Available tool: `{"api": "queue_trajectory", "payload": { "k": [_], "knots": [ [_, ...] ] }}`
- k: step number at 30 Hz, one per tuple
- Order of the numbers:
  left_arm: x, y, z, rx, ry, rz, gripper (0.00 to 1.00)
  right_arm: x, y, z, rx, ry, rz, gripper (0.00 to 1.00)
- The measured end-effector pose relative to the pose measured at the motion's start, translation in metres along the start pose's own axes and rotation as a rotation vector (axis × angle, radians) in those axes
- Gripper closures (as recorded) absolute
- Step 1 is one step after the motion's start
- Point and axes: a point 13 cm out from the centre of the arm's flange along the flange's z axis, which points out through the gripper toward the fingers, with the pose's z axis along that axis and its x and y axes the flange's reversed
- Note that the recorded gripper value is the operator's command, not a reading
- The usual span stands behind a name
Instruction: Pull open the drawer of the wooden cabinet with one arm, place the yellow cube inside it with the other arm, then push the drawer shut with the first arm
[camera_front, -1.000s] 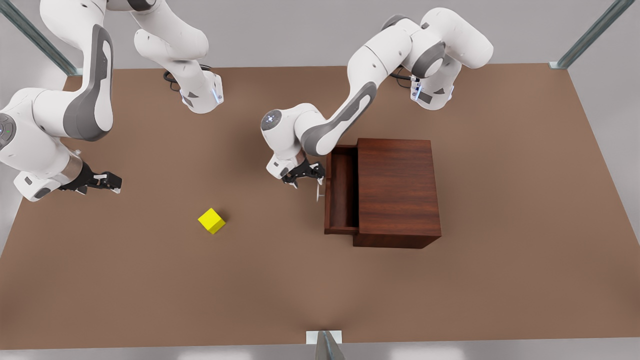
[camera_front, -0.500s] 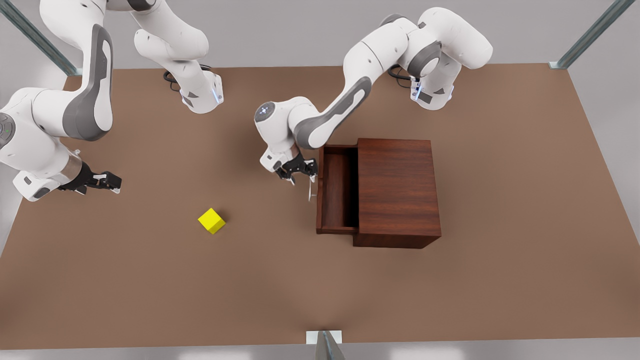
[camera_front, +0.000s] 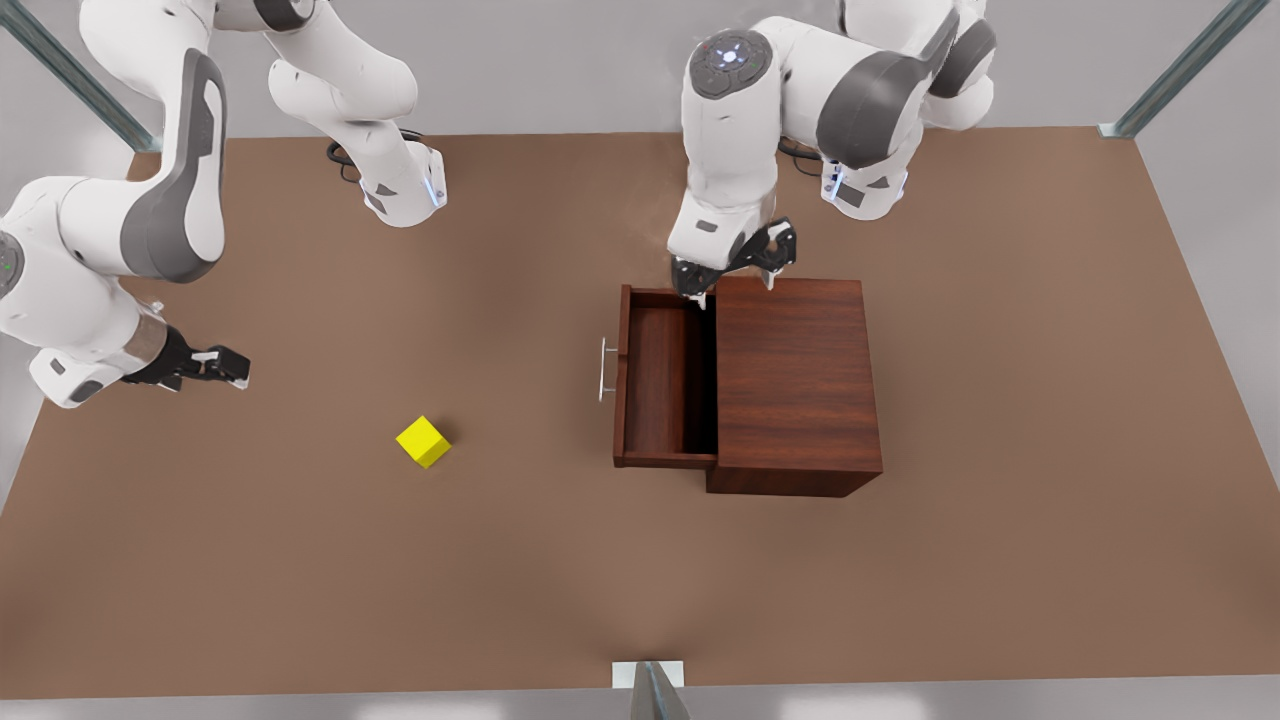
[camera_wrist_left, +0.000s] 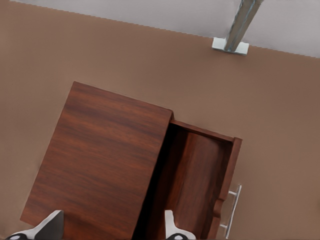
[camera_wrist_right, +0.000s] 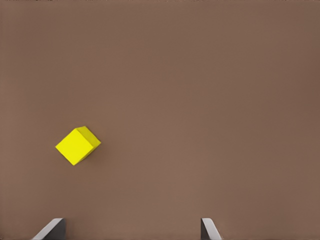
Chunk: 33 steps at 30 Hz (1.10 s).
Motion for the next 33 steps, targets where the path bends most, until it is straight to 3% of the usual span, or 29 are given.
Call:
{"api": "queue_trajectory", "payload": {
  "k": [2,4,7,14,23,33],
  "knots": [
    [-0.086,0.112,0.038,-0.028,0.123,-0.124,0.0,-0.018,0.063,0.008,-0.037,0.022,-0.012,0.0],
    [-0.091,0.191,0.082,-0.039,0.243,-0.151,0.0,-0.028,0.116,0.024,-0.057,0.055,0.001,0.0],
    [-0.068,0.232,0.132,-0.015,0.311,-0.103,0.0,-0.042,0.162,0.064,-0.061,0.108,0.068,0.0],
    [-0.109,0.225,0.114,0.108,0.216,0.073,0.0,-0.013,0.185,0.188,-0.084,0.182,0.316,0.0],
    [-0.138,0.221,0.163,0.144,0.195,0.223,0.0,-0.047,0.173,0.214,-0.147,0.016,0.609,0.0],
    [-0.15,0.223,0.162,0.171,0.151,0.326,0.0,-0.037,0.139,0.254,-0.092,-0.018,0.756,0.0]
  ]
}}
